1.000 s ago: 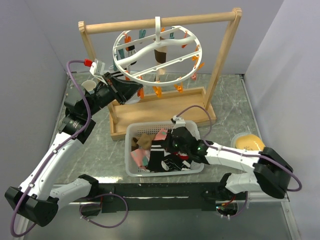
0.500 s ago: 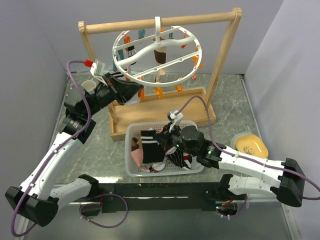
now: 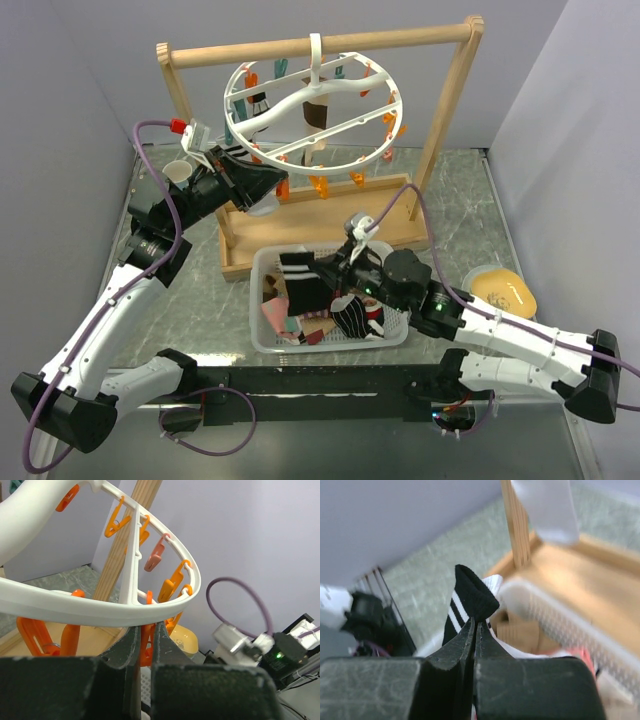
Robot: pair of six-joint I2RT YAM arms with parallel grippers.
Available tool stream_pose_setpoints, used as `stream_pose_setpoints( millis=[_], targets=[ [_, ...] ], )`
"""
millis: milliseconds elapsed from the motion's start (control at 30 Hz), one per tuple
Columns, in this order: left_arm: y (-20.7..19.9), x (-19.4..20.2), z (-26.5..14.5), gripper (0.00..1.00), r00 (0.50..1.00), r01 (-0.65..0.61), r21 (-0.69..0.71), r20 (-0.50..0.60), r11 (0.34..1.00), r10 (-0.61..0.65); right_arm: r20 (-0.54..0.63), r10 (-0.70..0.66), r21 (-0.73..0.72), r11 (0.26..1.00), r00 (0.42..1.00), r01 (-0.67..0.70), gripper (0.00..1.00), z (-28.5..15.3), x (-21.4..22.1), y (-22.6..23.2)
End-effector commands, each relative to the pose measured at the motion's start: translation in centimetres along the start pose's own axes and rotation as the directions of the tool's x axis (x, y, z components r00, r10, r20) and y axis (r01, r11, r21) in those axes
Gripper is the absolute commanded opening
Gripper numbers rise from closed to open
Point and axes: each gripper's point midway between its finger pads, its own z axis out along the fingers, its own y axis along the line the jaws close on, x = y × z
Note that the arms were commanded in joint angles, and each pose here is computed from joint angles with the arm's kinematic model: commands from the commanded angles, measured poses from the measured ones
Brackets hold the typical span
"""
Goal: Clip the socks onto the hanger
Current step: Adjust the sock in the bin.
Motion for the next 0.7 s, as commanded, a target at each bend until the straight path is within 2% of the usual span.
stream_pose_setpoints(
  millis=[0,267,433,467,533,567,633,667],
  targets=[
    [-2.0,1.1,-1.0,0.01,0.998,0.015,0.075,-0.059,0.997,-0.011,-0.119,0.076,0.038,0.997,0.990,-0.072,0.00,-1.8,5.6,-1.1],
    [-2.1,0.9,-1.0,0.01,0.998,0.024,0.078,-0.051,0.997,-0.020,-0.314,0.142,0.105,0.988,0.939,-0.115,0.00,-1.4,14.2,-2.5],
    [-2.0,0.8,-1.0,0.01,0.999,0.021,0.075,-0.047,0.997,-0.018,-0.351,0.161,0.135,0.983,0.922,-0.120,0.00,-0.7,16.2,-3.1],
    [-2.1,0.8,-1.0,0.01,0.999,0.022,0.077,-0.047,0.997,-0.018,-0.355,0.166,0.153,0.981,0.920,-0.118,0.05,-0.6,16.5,-3.3],
    [-2.0,0.8,-1.0,0.01,0.999,0.025,0.075,-0.047,0.997,-0.022,-0.346,0.171,0.164,0.979,0.923,-0.120,0.10,-0.3,16.4,-3.5],
    [-2.0,0.8,-0.9,0.01,0.999,0.023,0.075,-0.048,0.997,-0.020,-0.344,0.172,0.165,0.979,0.923,-0.121,0.21,-0.1,16.3,-3.6],
    [-1.9,0.8,-1.0,0.01,0.999,0.023,0.072,-0.047,0.997,-0.019,-0.334,0.176,0.162,0.978,0.926,-0.128,0.26,0.2,16.0,-3.5],
    [-1.9,0.8,-1.0,0.01,0.999,0.023,0.072,-0.047,0.997,-0.019,-0.330,0.181,0.159,0.978,0.927,-0.135,0.33,0.4,15.8,-3.4]
  ],
)
